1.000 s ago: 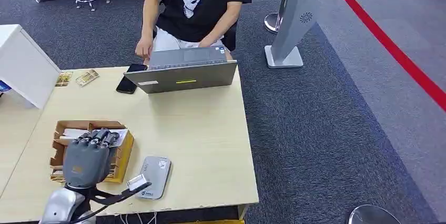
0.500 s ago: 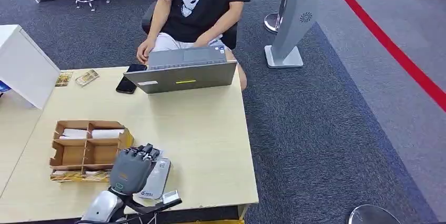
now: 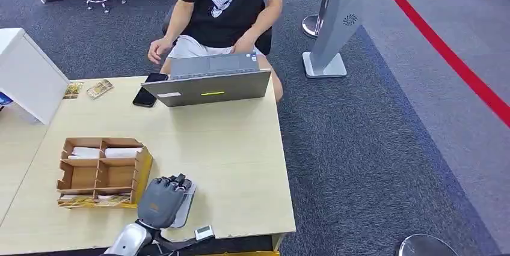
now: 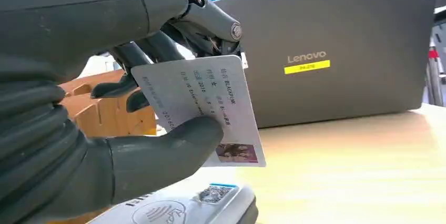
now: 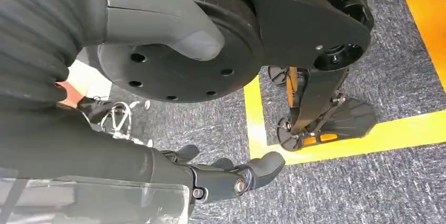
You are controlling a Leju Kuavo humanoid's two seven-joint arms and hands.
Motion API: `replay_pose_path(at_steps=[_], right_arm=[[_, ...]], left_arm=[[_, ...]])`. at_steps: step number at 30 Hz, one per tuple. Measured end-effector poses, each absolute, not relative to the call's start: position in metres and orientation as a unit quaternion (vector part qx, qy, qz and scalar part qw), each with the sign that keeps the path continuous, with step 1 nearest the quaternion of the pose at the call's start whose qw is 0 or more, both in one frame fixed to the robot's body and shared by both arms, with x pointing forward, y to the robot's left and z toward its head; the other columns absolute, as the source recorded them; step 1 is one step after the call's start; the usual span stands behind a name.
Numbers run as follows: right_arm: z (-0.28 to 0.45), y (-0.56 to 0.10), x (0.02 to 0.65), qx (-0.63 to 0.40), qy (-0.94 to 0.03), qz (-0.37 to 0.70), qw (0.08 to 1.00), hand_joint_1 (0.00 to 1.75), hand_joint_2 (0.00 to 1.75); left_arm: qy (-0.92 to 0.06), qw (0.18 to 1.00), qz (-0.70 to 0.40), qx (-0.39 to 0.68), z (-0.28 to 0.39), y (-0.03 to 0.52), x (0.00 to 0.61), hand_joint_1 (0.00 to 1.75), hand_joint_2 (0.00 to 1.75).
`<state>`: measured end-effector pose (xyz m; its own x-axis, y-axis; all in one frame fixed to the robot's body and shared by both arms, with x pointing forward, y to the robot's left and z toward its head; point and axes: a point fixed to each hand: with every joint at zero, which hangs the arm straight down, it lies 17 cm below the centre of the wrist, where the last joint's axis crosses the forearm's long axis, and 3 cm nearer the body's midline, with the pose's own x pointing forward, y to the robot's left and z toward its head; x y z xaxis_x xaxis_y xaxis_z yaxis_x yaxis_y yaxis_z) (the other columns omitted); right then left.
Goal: Pass the card to the sensor for recognition and then transmit it.
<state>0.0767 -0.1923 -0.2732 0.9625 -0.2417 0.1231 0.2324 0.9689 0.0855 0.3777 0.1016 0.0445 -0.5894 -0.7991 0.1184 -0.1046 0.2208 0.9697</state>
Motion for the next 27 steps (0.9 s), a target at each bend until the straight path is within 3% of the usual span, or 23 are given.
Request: replay_pose_path(at_steps=[19, 27], right_arm=[[-0.273, -0.191, 0.077, 0.038, -0.068, -0.118, 0.99, 0.0, 1.75], [-0.272, -0.19, 0.078, 0.041, -0.072, -0.112, 0.99, 0.0, 1.75]], left_arm=[[-0.696, 0.313, -0.548, 0.343, 0.049, 0.117, 0.397, 1.75, 1.75], [-0.71, 0.259, -0.513, 0.406, 0.133, 0.154, 0.456, 1.75, 1.75]])
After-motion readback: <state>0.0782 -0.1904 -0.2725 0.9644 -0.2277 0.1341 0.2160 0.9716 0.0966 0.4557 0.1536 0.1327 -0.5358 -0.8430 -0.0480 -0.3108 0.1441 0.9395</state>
